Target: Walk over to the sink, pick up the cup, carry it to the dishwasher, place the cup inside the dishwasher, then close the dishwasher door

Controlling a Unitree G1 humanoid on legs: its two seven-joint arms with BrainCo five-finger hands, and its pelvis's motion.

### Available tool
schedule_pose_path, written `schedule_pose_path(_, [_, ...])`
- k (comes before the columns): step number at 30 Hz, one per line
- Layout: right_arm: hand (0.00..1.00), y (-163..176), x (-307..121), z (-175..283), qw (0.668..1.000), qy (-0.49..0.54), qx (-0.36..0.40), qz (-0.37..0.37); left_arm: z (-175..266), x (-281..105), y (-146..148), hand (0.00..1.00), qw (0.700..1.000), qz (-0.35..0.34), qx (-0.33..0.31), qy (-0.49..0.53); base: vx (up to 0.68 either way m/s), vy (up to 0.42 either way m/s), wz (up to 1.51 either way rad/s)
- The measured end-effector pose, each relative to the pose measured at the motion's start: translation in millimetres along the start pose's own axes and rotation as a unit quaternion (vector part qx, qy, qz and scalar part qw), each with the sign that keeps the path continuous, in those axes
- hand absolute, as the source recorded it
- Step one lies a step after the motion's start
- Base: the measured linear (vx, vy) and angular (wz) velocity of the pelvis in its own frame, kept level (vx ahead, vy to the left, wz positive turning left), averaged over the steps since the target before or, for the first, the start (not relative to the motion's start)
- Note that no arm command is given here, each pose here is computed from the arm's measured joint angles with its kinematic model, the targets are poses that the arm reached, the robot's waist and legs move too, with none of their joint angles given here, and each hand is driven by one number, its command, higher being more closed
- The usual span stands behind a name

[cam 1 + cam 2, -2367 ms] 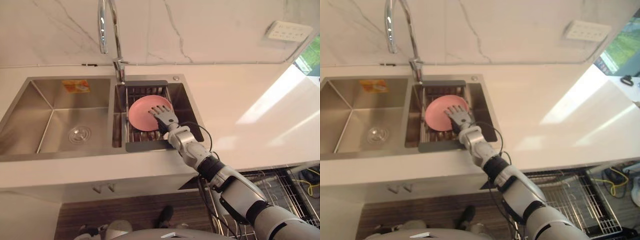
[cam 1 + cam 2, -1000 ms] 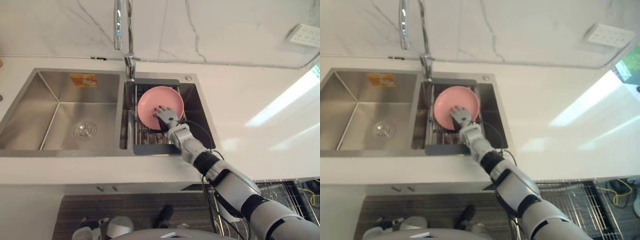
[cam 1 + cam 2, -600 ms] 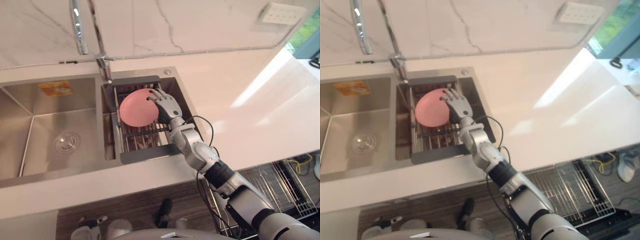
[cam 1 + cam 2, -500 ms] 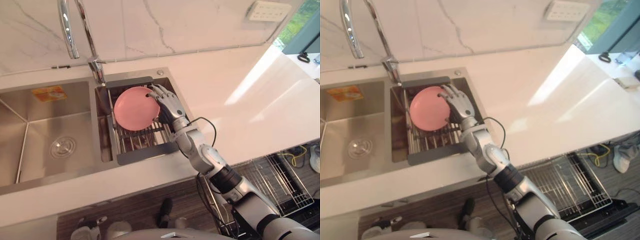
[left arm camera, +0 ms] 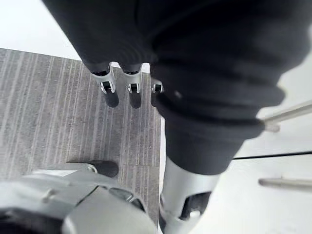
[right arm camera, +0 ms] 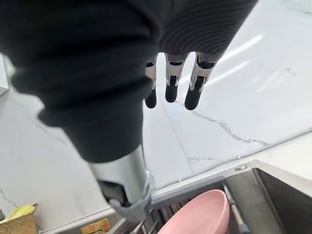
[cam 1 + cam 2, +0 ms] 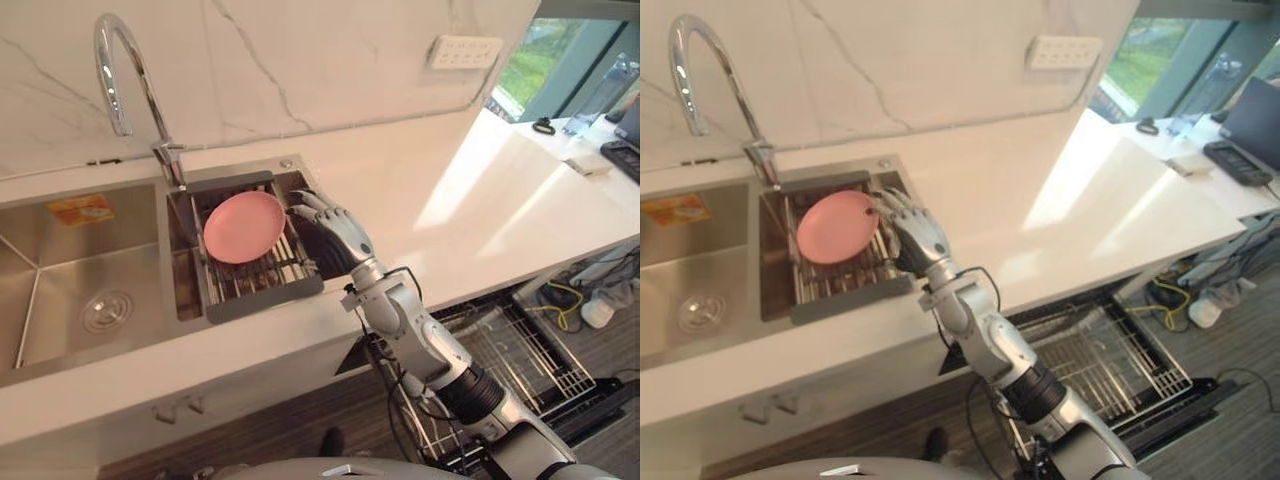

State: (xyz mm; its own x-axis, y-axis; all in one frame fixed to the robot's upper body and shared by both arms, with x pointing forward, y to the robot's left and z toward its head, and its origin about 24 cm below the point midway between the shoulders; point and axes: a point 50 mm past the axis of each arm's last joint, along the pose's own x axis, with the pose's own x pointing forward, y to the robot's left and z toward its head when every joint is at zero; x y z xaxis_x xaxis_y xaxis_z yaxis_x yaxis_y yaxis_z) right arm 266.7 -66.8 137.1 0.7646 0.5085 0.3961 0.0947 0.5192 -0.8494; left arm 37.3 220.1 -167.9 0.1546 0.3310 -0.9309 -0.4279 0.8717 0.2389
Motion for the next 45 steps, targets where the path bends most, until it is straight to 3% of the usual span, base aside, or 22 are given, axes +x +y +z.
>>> schedule_pose_path(7, [0.0, 1, -2, -5, 0.999, 0.0, -0.02, 0.034, 6, 0, -6, 0.0, 1.0, -0.007, 0.006, -0.005, -0.02, -0.047, -0.03])
schedule_pose_path(14, [0.0, 5, 18, 3, 0.992, -0.041, -0.105, 0.059, 11, 1, -2, 0.0, 1.0, -0.003, 0.009, -0.01, -0.05, -0.012, 0.04])
schedule_pose_path(21, [0.0, 27, 44, -24, 0.968, -0.004, -0.196, 0.158, 20, 2, -6, 0.0, 1.0, -0.006, 0.015, -0.022, -0.01, -0.019, 0.13])
schedule_pose_path(29, [0.0, 53, 60, -49, 0.915, 0.053, -0.28, 0.285, 24, 2, -6, 0.0, 0.999, -0.004, 0.023, -0.032, 0.0, -0.001, 0.08])
schedule_pose_path(45, [0.0, 32, 100, -54, 0.896, 0.116, -0.344, 0.255, 34, 2, -1, 0.0, 0.998, 0.005, 0.032, -0.055, -0.02, -0.008, 0.1])
